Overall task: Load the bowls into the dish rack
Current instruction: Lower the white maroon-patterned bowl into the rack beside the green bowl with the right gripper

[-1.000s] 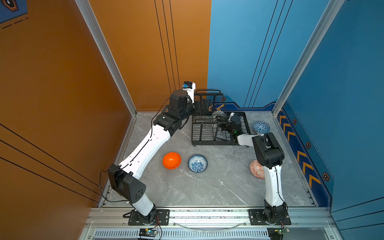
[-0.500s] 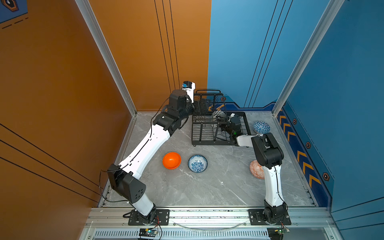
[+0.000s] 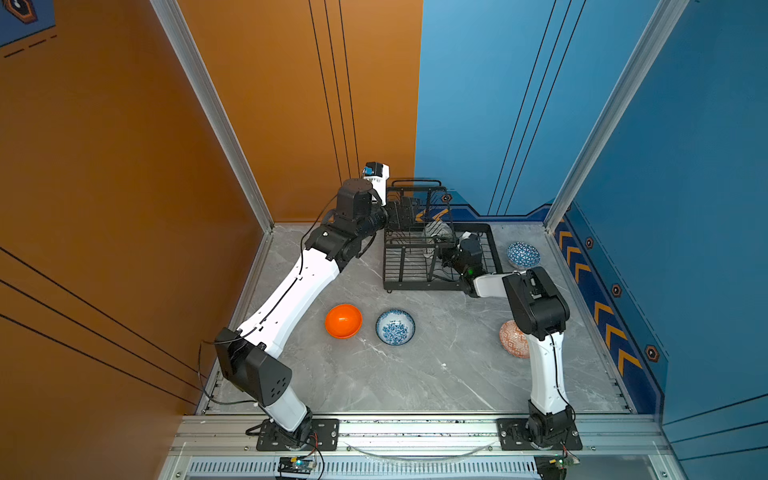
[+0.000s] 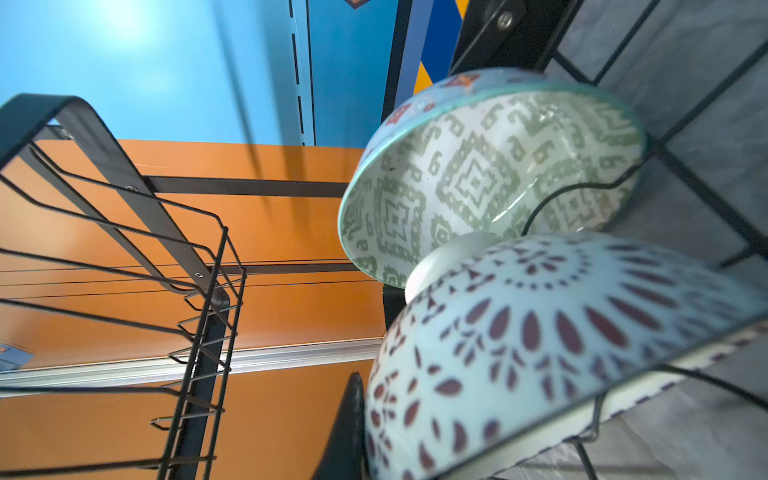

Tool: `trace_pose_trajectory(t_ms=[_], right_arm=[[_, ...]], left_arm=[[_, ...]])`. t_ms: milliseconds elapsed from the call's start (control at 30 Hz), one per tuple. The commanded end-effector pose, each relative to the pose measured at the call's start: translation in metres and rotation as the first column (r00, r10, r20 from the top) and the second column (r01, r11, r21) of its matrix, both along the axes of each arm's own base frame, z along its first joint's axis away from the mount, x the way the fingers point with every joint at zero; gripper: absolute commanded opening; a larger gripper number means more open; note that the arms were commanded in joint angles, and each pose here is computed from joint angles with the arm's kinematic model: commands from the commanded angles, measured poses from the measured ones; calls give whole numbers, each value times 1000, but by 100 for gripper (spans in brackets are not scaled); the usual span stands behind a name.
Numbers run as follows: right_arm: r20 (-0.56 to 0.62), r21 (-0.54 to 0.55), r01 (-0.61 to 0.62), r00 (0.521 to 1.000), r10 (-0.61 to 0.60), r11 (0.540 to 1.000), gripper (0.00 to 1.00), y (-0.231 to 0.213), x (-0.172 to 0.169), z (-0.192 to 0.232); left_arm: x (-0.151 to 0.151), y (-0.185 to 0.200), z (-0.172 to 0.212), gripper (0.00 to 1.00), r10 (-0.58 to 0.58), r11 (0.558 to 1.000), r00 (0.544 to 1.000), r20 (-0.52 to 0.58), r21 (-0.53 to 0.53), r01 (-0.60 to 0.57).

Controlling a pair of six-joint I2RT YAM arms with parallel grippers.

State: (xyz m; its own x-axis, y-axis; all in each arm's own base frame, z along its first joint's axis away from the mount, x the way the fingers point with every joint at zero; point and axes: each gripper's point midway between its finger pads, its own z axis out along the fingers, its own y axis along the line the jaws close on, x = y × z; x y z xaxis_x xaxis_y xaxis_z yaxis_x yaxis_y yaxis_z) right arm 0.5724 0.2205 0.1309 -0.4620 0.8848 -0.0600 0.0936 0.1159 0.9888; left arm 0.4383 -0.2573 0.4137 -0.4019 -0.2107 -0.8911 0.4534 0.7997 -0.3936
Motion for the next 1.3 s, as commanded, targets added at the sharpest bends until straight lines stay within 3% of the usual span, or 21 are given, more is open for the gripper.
trace_pose_trajectory(t_ms=[0,567,1267], right_arm=[[-29,0,-23,999,23,1000,0,8,-13,11],[-201,-41,-49,979,40,998,7,14,-15,-16],[-173,-23,-49,984,44,999,34,7,-17,-5]], left_arm=[[-2,3,6,98,-6,1000,1000,4,-20,6],[-9,8,5,98,14,999,1000,9,-29,-14],[-12,6,4,98,11,1000,1000,13,-29,-10]])
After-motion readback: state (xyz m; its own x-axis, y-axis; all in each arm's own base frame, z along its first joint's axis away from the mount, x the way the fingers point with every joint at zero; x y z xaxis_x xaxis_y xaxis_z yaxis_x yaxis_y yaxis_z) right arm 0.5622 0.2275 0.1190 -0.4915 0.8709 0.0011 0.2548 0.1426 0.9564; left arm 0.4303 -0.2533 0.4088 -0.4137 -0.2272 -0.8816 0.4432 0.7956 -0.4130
